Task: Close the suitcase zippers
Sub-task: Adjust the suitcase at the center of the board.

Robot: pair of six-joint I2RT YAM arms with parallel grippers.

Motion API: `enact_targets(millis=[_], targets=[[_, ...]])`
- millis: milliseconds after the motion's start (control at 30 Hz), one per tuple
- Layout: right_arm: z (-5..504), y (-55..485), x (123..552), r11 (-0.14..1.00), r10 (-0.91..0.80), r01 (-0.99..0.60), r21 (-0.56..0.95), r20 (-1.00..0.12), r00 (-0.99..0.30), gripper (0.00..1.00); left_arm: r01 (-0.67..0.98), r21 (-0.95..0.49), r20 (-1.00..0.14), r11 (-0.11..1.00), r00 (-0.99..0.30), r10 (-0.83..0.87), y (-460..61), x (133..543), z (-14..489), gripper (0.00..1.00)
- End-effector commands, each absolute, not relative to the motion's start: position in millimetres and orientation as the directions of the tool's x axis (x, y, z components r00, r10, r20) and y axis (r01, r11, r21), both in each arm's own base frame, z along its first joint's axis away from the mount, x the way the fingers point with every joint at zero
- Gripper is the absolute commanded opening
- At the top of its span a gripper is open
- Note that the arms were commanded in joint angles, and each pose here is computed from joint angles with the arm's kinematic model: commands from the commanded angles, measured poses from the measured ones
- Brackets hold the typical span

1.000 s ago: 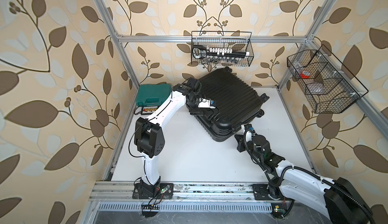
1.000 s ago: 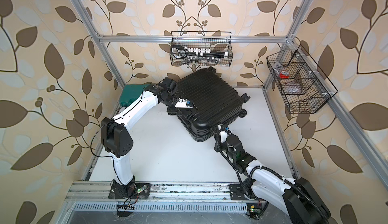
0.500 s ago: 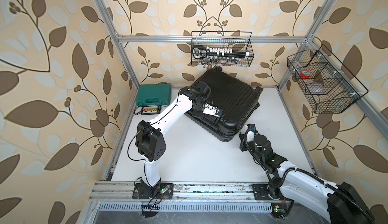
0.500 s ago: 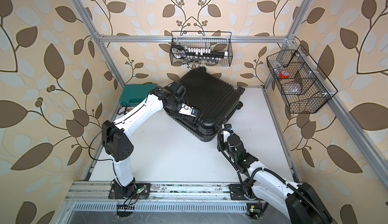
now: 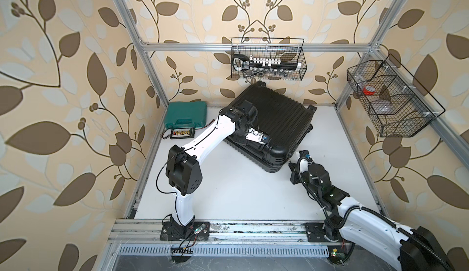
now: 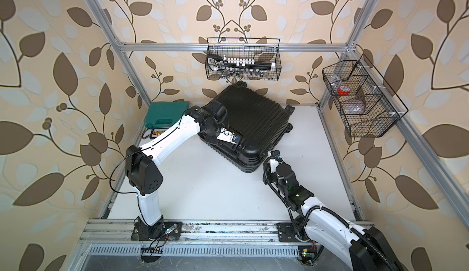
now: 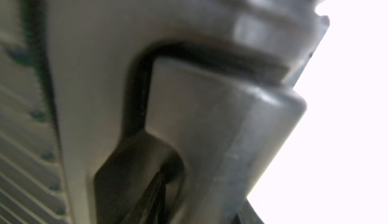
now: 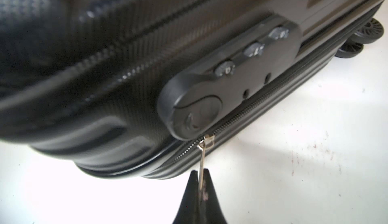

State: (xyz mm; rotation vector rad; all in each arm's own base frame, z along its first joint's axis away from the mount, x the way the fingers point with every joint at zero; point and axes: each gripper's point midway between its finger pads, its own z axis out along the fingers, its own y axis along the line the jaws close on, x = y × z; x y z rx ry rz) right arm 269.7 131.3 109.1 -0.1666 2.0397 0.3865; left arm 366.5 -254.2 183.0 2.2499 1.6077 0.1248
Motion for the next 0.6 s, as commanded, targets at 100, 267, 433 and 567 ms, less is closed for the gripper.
enact_targets(millis=[100,267,433,567], targets=[[127,153,257,0.879,0.060,-0.398,0.263,-0.889,-0.455,0.00,0.911,0.367,-0.144,-0.186,0.253,0.957,-251,370,193,0.25],[132,160,247,0.854,0.043,-0.447,0.268,-0.891,-0.452,0.00,0.882,0.436,-0.138,-0.179,0.262,0.955,-254,376,213,0.22],[129,166,240,0.838,0.023,-0.476,0.267,-0.889,-0.457,0.00,0.861,0.477,-0.131,-0.176,0.267,0.955,-257,378,225,0.22],[128,159,244,0.867,0.034,-0.429,0.255,-0.888,-0.458,0.00,0.856,0.479,-0.112,-0.192,0.277,0.954,-253,375,225,0.22]])
